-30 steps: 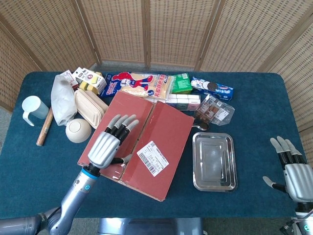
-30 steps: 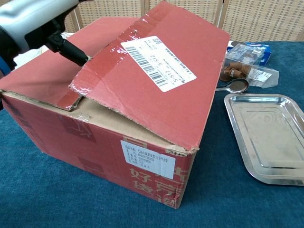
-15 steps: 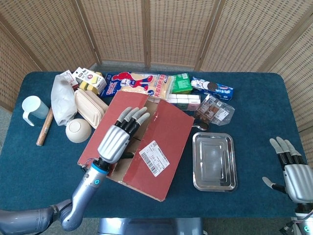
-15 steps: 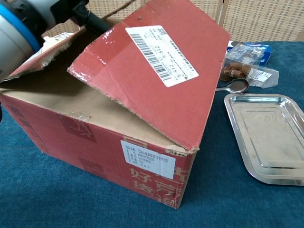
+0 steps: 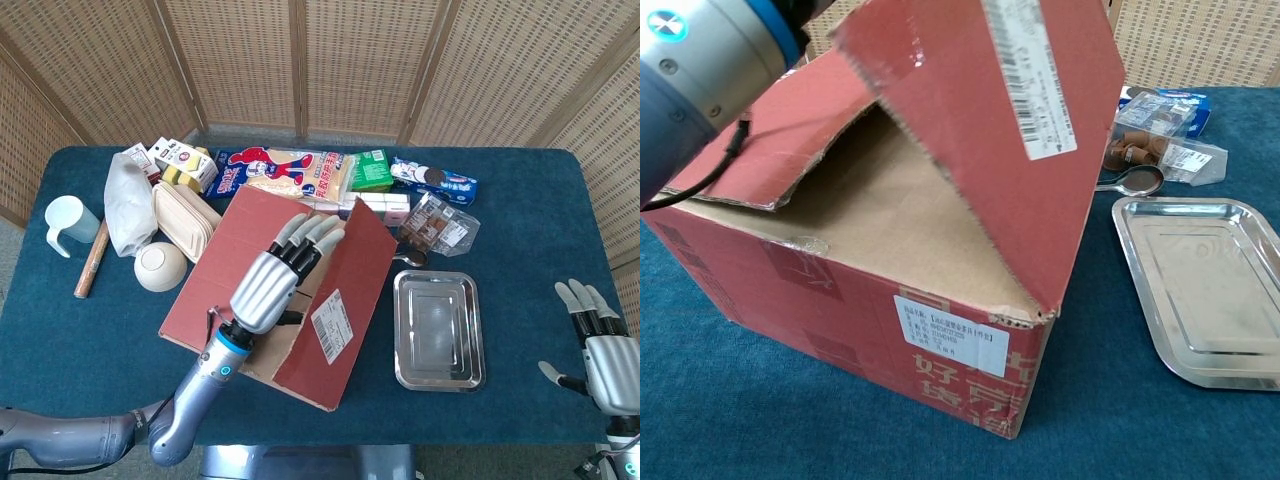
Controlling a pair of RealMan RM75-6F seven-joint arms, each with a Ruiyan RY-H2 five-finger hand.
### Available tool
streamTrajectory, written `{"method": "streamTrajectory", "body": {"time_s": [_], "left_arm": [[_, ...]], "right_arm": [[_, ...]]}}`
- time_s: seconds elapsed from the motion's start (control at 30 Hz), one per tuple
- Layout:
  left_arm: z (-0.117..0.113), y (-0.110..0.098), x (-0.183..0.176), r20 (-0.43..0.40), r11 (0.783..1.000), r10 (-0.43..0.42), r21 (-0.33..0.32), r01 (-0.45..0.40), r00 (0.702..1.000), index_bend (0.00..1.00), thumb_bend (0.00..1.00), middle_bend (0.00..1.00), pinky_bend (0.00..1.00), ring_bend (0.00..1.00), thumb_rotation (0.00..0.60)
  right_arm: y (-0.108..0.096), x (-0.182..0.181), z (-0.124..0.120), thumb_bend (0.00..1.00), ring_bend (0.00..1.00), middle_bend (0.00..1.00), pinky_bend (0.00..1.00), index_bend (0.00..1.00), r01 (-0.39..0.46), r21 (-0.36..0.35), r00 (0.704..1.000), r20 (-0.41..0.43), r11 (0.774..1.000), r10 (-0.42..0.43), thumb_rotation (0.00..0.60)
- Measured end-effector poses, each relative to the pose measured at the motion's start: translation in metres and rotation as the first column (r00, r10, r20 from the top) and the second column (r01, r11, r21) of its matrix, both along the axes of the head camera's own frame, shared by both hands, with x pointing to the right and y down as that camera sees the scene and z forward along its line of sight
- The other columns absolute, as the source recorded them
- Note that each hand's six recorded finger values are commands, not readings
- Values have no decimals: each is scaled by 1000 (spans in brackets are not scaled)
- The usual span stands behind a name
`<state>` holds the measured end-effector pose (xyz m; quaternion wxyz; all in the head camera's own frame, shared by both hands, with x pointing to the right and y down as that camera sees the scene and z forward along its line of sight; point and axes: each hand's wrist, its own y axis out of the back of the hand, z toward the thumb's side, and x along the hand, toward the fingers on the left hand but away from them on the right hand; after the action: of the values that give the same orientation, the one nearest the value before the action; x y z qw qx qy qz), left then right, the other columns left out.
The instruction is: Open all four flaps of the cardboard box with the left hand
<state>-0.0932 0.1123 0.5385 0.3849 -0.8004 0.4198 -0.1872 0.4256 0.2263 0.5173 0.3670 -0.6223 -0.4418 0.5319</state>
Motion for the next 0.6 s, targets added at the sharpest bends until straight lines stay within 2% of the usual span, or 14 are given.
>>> {"method": "streamTrajectory", "body": {"time_s": [0.2,0.43,0.6], "left_arm": [[-11,-1,25,-35,1000,19,-2,-19,999,0,102,0,0,0,600],[-30,-3,52,-53,998,45,40,-43,998,0,102,0,0,0,600],[-33,-3,72,-66,997,64,47,-61,996,0,101,0,0,0,600]], "right_arm": [[-1,0,-2,0,0,0,207,0,0,2,1000,6,1000,0,600],[-1,2,-3,0,0,0,208,0,-6,0,1000,16,1000,6,600],[-1,3,-4,0,0,0,208,0,-7,1,1000,17,1000,7,600]]}}
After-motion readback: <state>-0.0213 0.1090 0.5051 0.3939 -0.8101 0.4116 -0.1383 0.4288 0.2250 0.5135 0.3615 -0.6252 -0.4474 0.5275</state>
